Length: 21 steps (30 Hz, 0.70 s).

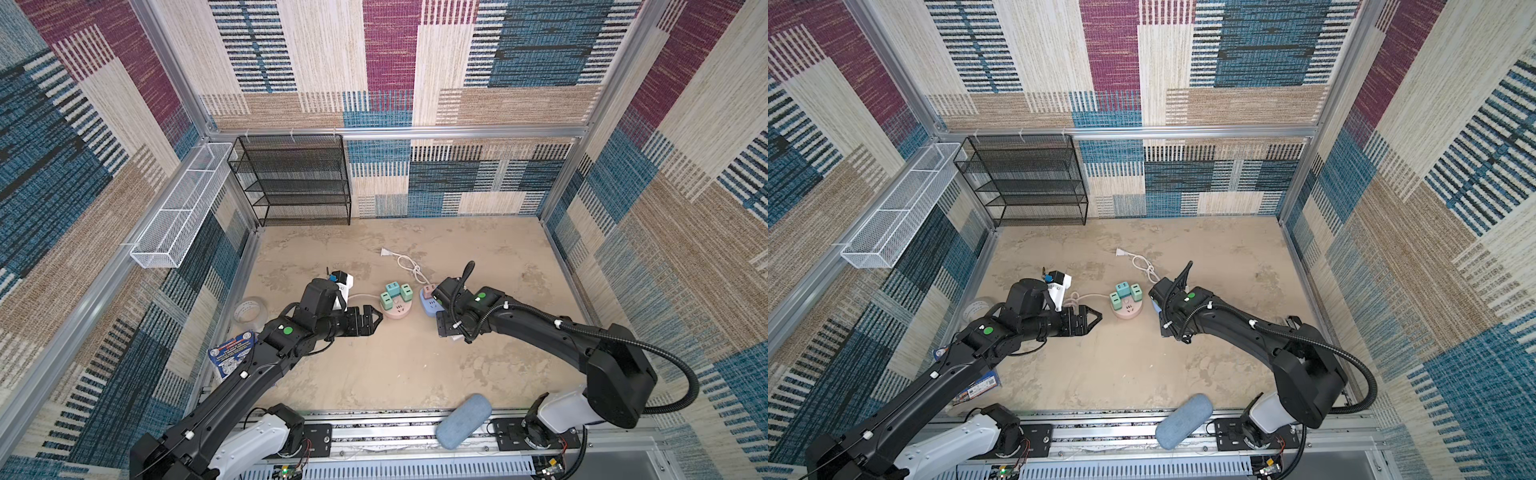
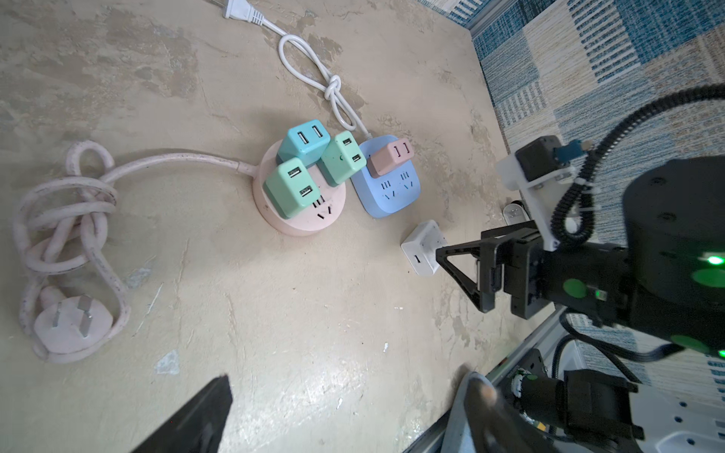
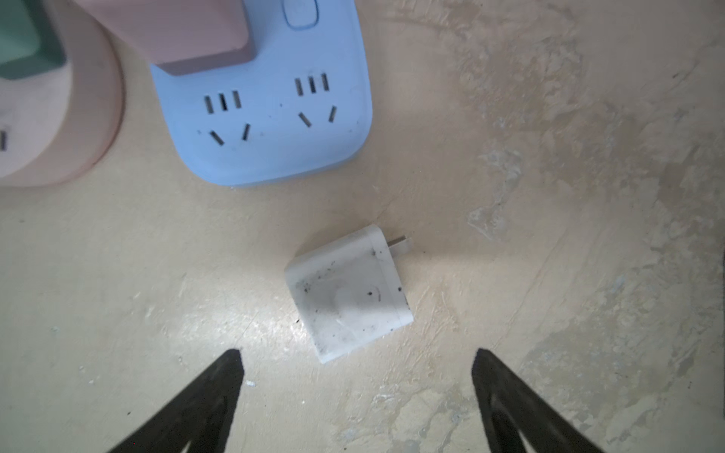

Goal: Insert the plug
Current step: 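Move the right gripper down over the white charger on the table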

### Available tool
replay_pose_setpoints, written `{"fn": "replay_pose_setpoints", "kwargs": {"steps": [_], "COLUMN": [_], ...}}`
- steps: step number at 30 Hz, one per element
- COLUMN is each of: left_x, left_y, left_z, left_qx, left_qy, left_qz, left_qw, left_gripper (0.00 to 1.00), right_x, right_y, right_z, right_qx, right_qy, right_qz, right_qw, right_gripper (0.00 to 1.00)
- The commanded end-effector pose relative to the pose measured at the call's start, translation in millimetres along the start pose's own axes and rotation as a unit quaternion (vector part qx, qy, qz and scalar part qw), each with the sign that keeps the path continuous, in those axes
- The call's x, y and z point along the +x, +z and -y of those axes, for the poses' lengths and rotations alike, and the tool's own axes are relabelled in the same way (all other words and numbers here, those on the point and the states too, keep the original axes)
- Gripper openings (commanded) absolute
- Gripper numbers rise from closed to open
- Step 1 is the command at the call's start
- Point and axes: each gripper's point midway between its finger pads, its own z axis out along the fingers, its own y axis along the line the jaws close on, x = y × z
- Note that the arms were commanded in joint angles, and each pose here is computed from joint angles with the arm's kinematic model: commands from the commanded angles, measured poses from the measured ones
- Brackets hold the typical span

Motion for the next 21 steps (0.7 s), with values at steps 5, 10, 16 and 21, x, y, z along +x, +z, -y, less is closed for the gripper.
{"fn": "replay_pose_setpoints", "kwargs": {"steps": [5, 10, 16, 21], "left_x": [-2, 0, 5, 10], "left_y": [1, -1, -2, -3], "left_z": [9, 7, 5, 2], "left_qx": [0.026, 0.021, 0.021, 0.018], "left_qy": [-0.002, 0.000, -0.007, -0.008], "left_qz": [0.000, 0.000, -0.002, -0.005], "left_qw": [1.000, 1.000, 1.000, 1.000], "left_gripper": [0.96, 0.96, 0.96, 0.96], "right_x": [-26, -28, -20, -4], "right_y": [18, 32, 49, 41], "right_z": [-2, -3, 12, 20], "right_qx": [0.045, 0.052, 0.081, 0.070], "right_qy": [0.024, 0.018, 0.009, 0.020], "right_qz": [0.040, 0.035, 0.025, 0.014], "right_qw": [0.998, 0.998, 0.996, 0.997], "right_gripper": [0.94, 0.94, 0.94, 0.93]}}
